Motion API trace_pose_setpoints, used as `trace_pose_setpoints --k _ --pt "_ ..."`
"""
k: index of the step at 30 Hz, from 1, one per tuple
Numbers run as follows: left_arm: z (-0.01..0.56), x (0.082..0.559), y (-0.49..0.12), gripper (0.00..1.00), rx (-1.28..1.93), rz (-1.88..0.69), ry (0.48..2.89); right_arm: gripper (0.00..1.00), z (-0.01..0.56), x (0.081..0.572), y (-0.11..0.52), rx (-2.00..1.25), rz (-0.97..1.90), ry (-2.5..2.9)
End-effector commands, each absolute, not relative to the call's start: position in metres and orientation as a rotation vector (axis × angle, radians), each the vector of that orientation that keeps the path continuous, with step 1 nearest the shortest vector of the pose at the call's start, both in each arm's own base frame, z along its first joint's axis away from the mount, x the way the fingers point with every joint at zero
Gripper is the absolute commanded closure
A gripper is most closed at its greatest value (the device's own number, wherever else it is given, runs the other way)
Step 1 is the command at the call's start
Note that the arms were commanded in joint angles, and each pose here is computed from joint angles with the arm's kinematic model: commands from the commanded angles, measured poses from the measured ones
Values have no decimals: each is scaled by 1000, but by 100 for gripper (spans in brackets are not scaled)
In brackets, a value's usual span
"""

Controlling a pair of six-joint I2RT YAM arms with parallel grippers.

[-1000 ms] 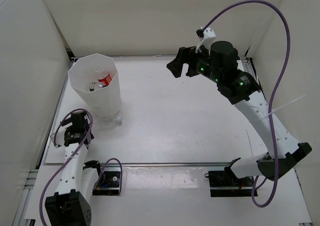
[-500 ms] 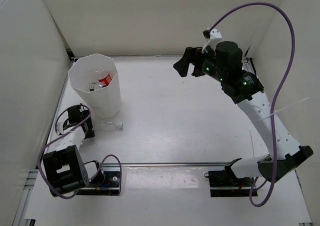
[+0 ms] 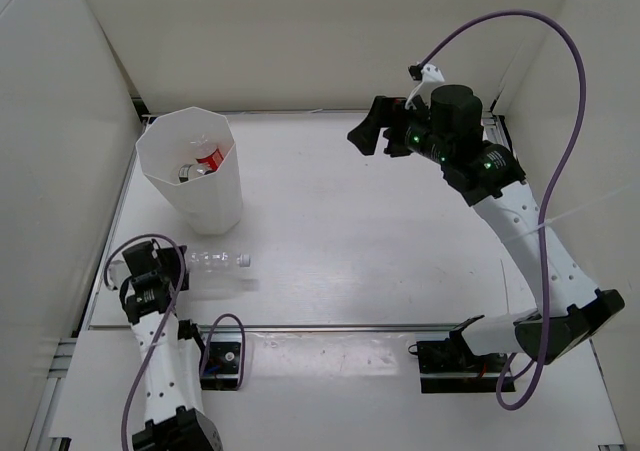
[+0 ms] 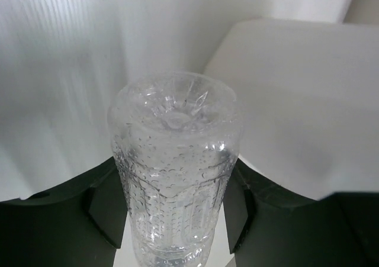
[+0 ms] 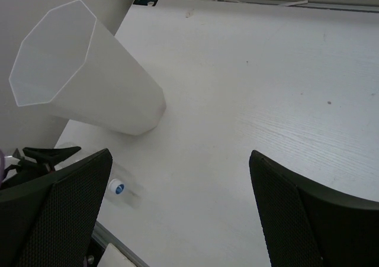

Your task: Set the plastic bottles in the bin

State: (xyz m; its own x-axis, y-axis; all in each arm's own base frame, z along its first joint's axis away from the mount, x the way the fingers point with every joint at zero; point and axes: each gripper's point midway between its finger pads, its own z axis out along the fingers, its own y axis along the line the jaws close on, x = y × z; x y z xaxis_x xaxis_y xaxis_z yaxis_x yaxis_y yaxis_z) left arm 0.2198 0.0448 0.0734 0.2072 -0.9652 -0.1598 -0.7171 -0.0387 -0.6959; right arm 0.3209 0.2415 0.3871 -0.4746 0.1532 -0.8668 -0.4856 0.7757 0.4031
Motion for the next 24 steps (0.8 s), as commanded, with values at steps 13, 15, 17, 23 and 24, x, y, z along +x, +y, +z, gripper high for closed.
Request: trace_pose_setpoints --k 13,15,17,23,24 --pt "418 259 68 58 -1103 -447 1330 0 357 317 245 -212 811 2021" --pt "447 287 81 58 -1072 -407 1329 0 356 320 247 -200 819 2025" --pt "450 310 85 63 -1005 -341 1395 0 354 323 249 -183 829 2030" --pt "449 362 105 44 -922 -116 1474 0 355 336 260 -179 852 2015" --pt "453 369 96 32 -874 -117 1494 0 359 336 260 -179 855 2006"
